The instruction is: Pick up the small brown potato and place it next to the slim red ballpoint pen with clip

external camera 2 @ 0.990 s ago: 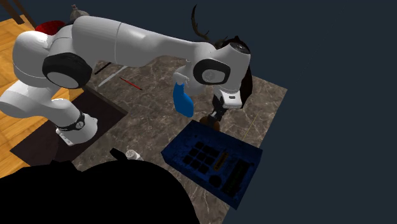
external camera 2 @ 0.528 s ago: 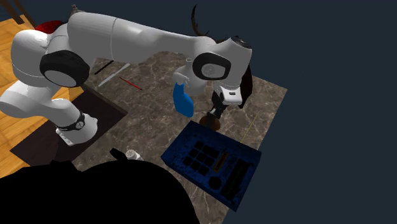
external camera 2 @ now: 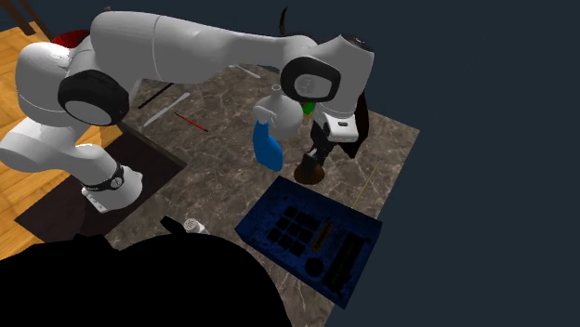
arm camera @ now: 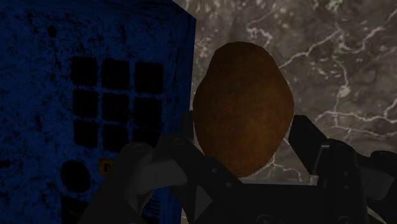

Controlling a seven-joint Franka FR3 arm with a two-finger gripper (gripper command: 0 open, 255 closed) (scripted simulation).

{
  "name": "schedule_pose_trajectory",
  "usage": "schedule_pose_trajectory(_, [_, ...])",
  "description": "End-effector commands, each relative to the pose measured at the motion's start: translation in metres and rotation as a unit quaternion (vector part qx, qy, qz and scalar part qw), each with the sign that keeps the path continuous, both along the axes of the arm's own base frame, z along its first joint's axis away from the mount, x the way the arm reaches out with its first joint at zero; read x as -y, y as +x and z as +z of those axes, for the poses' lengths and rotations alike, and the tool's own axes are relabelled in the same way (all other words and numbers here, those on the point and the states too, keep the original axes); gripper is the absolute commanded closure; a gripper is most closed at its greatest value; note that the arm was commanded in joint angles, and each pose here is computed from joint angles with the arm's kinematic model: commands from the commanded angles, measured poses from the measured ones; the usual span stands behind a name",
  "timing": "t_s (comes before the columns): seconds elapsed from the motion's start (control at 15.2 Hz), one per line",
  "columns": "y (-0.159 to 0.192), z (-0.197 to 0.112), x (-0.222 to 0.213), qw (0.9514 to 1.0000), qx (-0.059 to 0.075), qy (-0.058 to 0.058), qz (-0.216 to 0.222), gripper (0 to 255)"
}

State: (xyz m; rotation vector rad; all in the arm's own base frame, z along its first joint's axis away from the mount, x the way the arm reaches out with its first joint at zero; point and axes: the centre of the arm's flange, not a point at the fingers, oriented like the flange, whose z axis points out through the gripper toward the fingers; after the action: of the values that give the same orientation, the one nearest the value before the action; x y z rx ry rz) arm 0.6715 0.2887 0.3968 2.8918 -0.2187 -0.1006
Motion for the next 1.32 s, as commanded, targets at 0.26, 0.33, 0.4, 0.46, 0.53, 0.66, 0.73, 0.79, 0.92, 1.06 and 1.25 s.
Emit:
schedule_pose_trajectory(0.26, [-0.001,0.033,0.000,1.0000,0.000,0.000,0.000,255])
schedule_pose_trajectory(0.33, [-0.001,0.039,0.000,1.0000,0.000,0.000,0.000,255])
schedule_pose_trajectory(0.4, [-0.001,0.044,0.000,1.0000,0.000,0.000,0.000,255])
schedule_pose_trajectory(0.46, [-0.001,0.049,0.000,1.0000,0.000,0.000,0.000,255])
schedule_pose_trajectory(0.53, [-0.001,0.055,0.000,1.0000,0.000,0.000,0.000,255])
schedule_pose_trajectory(0.66, [-0.001,0.065,0.000,1.0000,0.000,0.000,0.000,255])
schedule_pose_trajectory(0.73, [-0.001,0.067,0.000,1.0000,0.000,0.000,0.000,255])
schedule_pose_trajectory(0.79, [-0.014,0.067,0.000,1.0000,0.000,0.000,0.000,255])
schedule_pose_trajectory(0.92, [-0.040,0.067,0.000,1.0000,0.000,0.000,0.000,255])
schedule_pose_trajectory(1.06, [-0.067,0.068,0.000,1.0000,0.000,0.000,0.000,255])
schedule_pose_trajectory(1.25, [-0.106,0.068,0.000,1.0000,0.000,0.000,0.000,255])
